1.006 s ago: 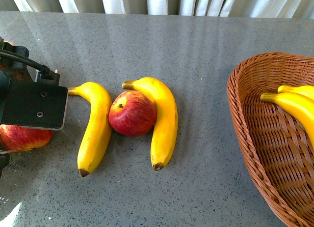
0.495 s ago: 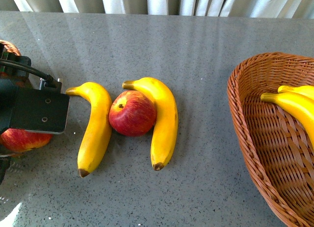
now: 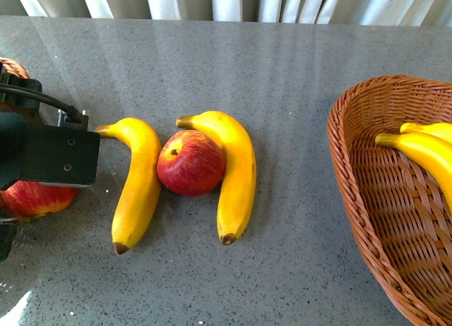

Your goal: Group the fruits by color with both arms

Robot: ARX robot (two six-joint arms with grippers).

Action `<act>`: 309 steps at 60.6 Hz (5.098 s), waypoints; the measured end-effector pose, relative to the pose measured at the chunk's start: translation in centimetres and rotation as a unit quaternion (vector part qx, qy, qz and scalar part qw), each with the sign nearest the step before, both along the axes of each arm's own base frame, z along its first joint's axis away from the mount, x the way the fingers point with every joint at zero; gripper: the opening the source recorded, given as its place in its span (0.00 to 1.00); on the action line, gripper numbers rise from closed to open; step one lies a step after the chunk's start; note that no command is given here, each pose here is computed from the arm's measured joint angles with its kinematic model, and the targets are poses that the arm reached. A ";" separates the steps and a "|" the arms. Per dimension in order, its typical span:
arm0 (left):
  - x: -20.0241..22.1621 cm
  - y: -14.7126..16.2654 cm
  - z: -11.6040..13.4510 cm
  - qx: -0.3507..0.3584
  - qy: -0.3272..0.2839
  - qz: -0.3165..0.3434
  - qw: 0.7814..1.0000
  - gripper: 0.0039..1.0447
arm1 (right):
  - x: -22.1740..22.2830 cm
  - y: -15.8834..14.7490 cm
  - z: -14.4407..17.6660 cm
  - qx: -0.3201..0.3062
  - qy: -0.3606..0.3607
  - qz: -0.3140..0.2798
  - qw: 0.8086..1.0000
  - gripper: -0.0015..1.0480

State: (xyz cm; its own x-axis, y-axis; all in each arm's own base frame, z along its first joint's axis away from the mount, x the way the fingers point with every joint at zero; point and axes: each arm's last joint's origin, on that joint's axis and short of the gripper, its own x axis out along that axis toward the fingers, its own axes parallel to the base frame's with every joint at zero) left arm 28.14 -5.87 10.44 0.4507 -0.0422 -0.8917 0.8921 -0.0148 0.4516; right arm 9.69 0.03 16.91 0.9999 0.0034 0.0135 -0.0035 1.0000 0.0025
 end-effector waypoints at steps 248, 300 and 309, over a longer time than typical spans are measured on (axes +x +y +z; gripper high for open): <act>2.4 -11.6 1.2 -0.199 0.037 -0.025 0.979 0.91 | 0.0 0.0 0.0 0.000 0.000 0.000 1.000 0.91; 3.4 -12.1 -0.6 -0.179 0.053 -0.022 0.982 0.91 | 0.0 0.0 0.0 0.000 0.000 0.000 1.000 0.91; 3.4 -12.1 -0.8 -0.176 0.057 -0.021 0.982 0.91 | 0.0 0.0 0.0 0.000 0.000 0.000 1.000 0.91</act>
State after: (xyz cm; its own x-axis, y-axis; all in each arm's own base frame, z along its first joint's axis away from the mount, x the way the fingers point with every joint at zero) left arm 31.51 -17.95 9.63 0.3408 -0.3739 -0.8626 0.9388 0.0873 0.3331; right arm 9.69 0.03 16.91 0.9999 0.0034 0.0135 -0.0035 1.0000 0.0025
